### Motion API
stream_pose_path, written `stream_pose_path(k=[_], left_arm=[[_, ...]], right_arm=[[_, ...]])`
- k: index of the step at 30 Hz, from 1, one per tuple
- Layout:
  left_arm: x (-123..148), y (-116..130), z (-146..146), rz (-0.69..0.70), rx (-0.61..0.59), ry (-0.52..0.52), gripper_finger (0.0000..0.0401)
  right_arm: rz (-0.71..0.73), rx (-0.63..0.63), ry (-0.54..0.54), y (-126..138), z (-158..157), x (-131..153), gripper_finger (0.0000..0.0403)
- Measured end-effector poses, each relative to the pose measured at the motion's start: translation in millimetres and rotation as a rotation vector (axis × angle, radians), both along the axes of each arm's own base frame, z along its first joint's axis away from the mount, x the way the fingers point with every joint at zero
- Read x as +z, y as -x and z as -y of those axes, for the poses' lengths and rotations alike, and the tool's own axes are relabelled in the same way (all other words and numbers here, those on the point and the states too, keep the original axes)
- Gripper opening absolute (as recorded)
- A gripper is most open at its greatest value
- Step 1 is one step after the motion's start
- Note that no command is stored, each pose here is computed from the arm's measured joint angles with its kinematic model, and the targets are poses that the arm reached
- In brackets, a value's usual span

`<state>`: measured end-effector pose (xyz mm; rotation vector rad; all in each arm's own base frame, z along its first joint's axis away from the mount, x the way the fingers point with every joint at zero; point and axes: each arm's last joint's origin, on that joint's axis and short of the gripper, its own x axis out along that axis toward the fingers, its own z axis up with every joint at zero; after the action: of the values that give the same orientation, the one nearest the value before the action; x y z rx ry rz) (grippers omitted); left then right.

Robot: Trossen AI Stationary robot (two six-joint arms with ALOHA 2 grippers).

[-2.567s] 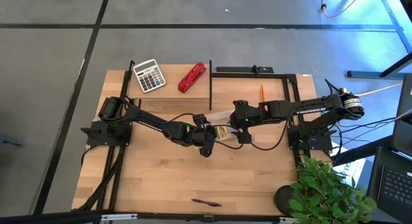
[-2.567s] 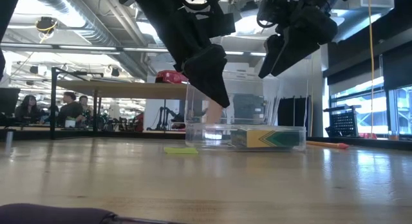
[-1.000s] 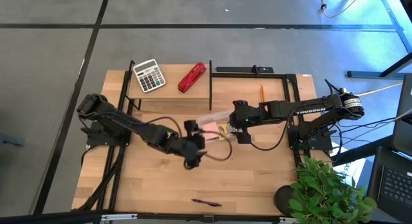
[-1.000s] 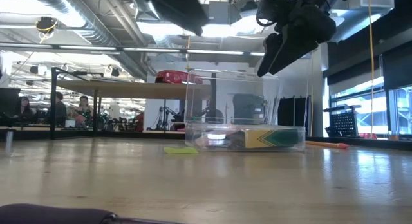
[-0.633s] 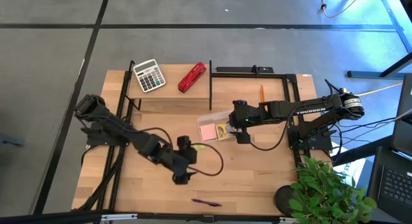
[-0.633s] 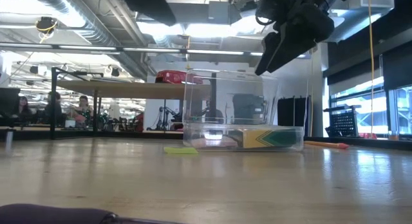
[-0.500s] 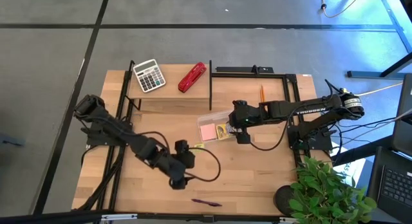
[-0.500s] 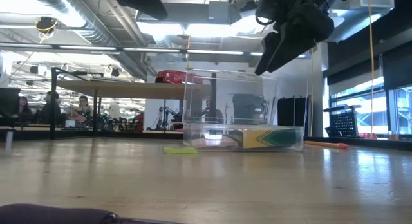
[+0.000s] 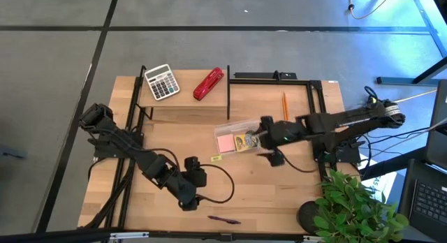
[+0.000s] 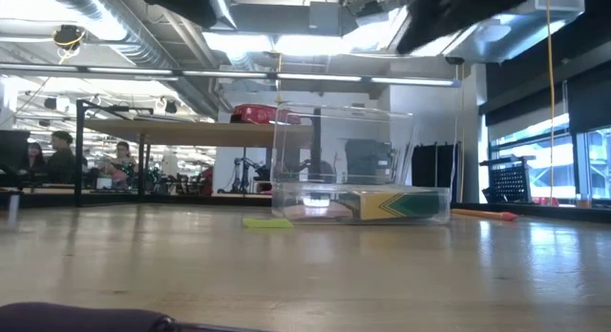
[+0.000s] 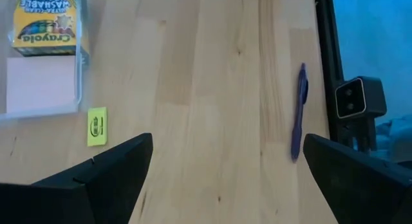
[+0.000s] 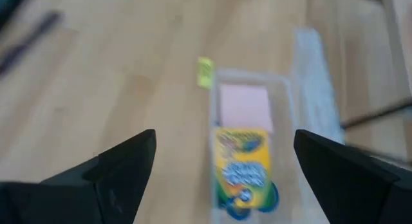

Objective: Pack school essentials
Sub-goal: Put the green eraser into the supply box

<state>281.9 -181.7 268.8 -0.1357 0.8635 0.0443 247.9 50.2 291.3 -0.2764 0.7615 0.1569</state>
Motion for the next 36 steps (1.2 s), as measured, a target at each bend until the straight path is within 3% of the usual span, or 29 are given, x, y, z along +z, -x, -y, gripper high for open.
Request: stream_pose_path(k=[7,10,16,23,29,36], left_arm=[[-1,2,0,-0.018,0.006,-0.008,0.0397],[-1,2,-1,-0.015,0.010,-0.012,0.0397],[-2,-1,-5,0.000,0.040,-0.038,0.0397],[-20,-14,-9,-0.049,0.063,-0.081,0.0397],[-44,-37,-30,-0.113,0.148,-0.103,0.0397],[-67,-55,-54,-0.210,0.142,-0.086,0.0397]], right_arm=[[0.098,0.215,-0.033,19,-51,13,0.0369],[0.119,0.247,-0.082,19,-68,12,0.0369],[0.089,0.174,-0.162,18,-78,7,0.0369],[0.060,0.184,-0.144,15,-83,0,0.0369],[0.071,0.192,-0.129,15,-81,1,0.0369],[0.061,0.185,-0.121,14,-79,0,0.0369]])
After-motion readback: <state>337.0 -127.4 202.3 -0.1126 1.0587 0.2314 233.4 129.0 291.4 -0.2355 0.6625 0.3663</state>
